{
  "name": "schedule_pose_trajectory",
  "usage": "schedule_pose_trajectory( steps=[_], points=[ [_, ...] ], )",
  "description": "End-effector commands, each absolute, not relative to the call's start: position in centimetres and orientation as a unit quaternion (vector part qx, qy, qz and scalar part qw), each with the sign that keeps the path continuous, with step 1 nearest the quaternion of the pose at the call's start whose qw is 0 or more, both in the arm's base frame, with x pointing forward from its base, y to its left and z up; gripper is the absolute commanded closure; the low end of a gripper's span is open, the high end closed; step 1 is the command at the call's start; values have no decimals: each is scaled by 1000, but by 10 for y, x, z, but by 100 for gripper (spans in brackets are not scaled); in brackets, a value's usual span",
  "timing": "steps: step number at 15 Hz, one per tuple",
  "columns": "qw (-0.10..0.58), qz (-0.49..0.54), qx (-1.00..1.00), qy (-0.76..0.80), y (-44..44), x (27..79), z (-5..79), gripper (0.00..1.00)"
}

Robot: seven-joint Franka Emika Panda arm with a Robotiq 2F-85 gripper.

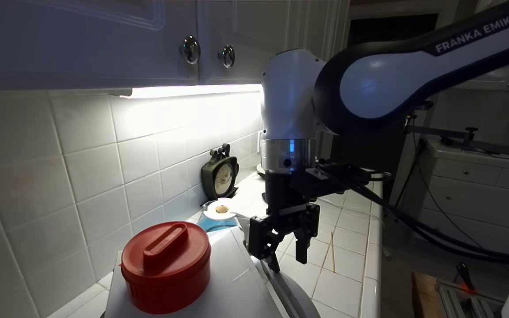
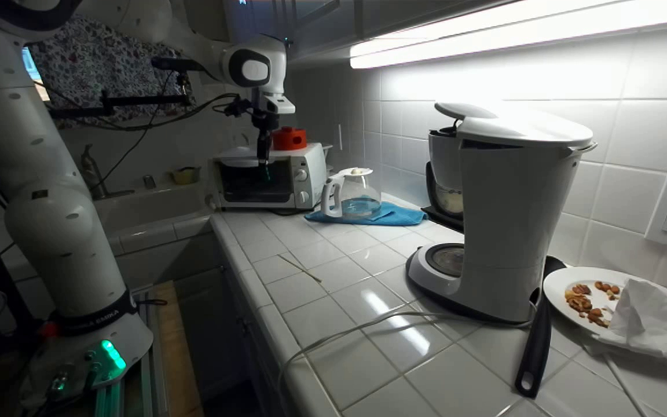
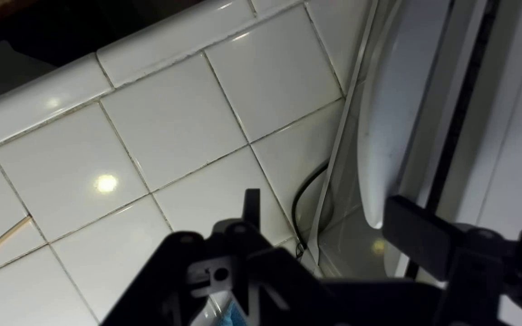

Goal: Open the oven door.

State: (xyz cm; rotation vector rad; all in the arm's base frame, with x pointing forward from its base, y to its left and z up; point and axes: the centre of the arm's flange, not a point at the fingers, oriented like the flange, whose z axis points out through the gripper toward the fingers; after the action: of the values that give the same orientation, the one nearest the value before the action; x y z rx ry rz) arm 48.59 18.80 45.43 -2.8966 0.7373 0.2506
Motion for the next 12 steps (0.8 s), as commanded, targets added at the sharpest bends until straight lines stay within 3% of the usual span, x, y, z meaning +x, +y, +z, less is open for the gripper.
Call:
schedule_pose_trajectory(
  steps=[1,12],
  points=[
    [55,111,-960,251,191,484,443,32],
    [25,158,-953,255,180,469,422,40]
  ],
)
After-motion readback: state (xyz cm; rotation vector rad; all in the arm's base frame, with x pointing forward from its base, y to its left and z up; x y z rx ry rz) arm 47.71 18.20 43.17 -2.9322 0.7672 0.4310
